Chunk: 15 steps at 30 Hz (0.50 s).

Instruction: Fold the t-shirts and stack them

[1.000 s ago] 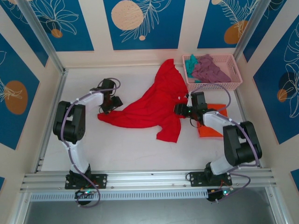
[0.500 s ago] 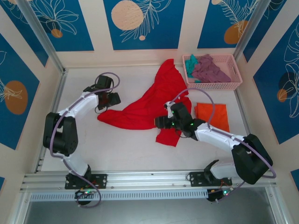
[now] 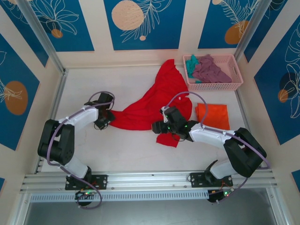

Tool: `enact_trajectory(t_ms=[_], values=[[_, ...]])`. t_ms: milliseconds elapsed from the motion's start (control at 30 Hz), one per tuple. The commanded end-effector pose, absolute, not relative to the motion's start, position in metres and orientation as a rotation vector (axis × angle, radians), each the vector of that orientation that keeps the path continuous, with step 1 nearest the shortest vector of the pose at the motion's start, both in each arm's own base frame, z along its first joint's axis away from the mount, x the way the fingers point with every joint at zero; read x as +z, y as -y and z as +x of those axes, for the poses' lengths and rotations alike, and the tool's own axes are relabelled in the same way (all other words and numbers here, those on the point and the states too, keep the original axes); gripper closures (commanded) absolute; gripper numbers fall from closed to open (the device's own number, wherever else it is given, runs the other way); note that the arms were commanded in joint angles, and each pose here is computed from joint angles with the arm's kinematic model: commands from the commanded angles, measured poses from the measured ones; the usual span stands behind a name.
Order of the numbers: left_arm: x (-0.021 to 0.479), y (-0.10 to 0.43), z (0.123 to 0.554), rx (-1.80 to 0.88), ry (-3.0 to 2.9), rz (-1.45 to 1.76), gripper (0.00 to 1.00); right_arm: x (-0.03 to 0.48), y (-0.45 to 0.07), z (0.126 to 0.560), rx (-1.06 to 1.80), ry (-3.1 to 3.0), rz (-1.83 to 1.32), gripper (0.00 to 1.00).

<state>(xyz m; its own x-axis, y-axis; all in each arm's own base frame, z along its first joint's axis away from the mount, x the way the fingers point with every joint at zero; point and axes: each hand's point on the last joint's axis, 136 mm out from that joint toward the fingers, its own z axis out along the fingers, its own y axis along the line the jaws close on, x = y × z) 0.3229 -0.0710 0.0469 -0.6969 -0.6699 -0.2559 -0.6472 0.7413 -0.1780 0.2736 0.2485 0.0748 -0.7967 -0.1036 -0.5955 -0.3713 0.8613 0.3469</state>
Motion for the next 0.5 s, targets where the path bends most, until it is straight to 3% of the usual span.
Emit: enact_trajectory(t_ms=[0,233,467], values=[[0.043,0.069,0.338,-0.186,-2.568,-1.138,0.51,0.087,-0.253,0.281,0.618,-2.418,-0.320,0.36],[0.042,0.073,0.354,-0.239,-2.567,-1.152,0.55,0.082,-0.253,0.281,0.620,-2.429,-0.309,0.37],[0.045,0.078,0.360,-0.325,-2.543,-1.193,0.85,0.080,-0.254,0.282,0.617,-2.434,-0.319,0.38]])
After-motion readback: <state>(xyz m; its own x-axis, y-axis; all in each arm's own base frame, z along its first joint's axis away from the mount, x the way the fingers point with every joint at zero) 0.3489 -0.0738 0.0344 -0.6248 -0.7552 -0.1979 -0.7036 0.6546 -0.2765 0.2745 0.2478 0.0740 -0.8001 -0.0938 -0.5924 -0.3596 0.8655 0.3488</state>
